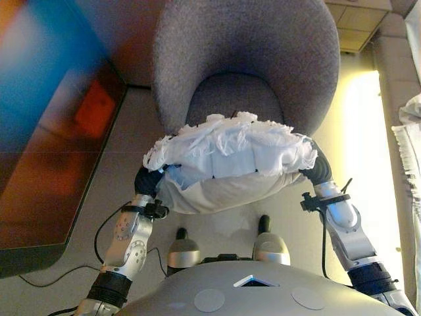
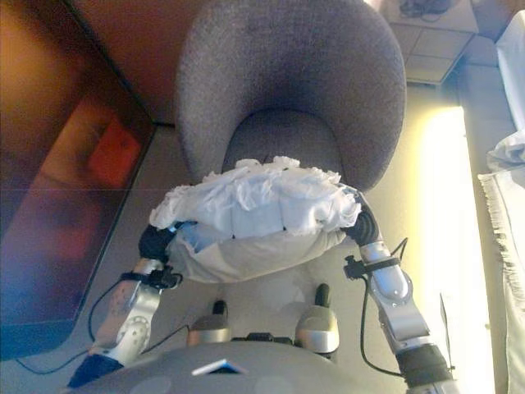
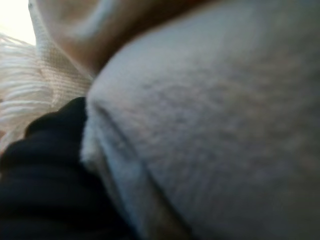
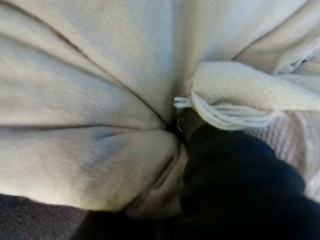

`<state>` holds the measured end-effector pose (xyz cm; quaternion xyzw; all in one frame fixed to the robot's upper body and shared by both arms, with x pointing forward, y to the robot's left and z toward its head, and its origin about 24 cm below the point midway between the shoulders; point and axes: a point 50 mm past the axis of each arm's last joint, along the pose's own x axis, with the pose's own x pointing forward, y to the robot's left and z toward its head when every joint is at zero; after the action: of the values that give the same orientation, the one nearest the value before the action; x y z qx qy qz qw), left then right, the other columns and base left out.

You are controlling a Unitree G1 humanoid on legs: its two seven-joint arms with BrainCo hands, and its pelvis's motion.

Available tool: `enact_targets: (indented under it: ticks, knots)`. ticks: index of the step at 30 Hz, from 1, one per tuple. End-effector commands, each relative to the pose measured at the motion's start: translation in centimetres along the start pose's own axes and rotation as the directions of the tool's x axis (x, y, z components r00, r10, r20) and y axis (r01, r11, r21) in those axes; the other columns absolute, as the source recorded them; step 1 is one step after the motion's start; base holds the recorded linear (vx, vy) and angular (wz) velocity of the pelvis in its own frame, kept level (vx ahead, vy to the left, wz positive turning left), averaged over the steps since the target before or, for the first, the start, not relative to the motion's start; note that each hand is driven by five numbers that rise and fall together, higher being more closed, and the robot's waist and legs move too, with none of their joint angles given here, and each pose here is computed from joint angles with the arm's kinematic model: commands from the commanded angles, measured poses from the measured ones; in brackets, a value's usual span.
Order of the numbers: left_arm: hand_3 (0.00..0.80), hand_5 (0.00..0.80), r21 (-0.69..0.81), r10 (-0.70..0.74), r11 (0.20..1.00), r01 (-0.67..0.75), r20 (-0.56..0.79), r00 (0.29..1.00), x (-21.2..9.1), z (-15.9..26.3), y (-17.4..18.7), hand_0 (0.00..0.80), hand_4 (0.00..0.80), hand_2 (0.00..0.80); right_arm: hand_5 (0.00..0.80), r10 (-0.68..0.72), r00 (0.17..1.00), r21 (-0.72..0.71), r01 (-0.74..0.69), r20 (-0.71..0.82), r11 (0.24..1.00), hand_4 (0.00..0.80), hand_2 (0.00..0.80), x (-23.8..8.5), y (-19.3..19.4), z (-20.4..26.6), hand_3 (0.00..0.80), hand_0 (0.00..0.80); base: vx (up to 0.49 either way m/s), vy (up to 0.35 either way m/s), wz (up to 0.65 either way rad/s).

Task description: Pick up the cushion and take it to the sofa

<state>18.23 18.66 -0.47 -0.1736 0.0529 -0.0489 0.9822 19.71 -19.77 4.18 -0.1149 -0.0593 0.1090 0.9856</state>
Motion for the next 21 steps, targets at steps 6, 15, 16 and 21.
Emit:
enact_targets:
  ticks: [6, 15, 16, 21]
  knots:
    - [0.800, 0.800, 0.042, -0.138, 0.990, 0.131, 0.268, 0.953, 1.7, 5.8, -1.8, 0.800, 0.800, 0.800, 0.800, -0.044, 0.950, 0.122, 0.006, 0.309, 0.993, 0.800, 0.800, 1.5, 1.1, 5.4, 0.800, 0.800, 0.010, -0.122, -0.03]
    - [0.800, 0.800, -0.023, -0.094, 0.994, 0.107, 0.329, 0.940, 2.0, 6.6, -1.9, 0.800, 0.800, 0.800, 0.800, -0.015, 0.931, 0.094, -0.021, 0.365, 0.995, 0.800, 0.800, 2.6, 1.4, 6.4, 0.800, 0.800, 0.008, -0.179, 0.00]
    - [0.800, 0.800, -0.030, -0.101, 0.993, 0.118, 0.334, 0.937, 2.2, 6.7, -2.0, 0.800, 0.800, 0.800, 0.800, -0.023, 0.928, 0.090, -0.012, 0.373, 0.996, 0.800, 0.800, 2.7, 1.3, 6.5, 0.800, 0.800, -0.099, -0.218, 0.10]
    - [0.800, 0.800, -0.041, -0.124, 0.988, 0.147, 0.347, 0.930, 2.8, 6.4, -2.9, 0.800, 0.800, 0.800, 0.800, -0.026, 0.916, 0.060, 0.002, 0.400, 0.998, 0.800, 0.800, 3.0, 1.2, 6.9, 0.800, 0.800, -0.034, -0.198, 0.26]
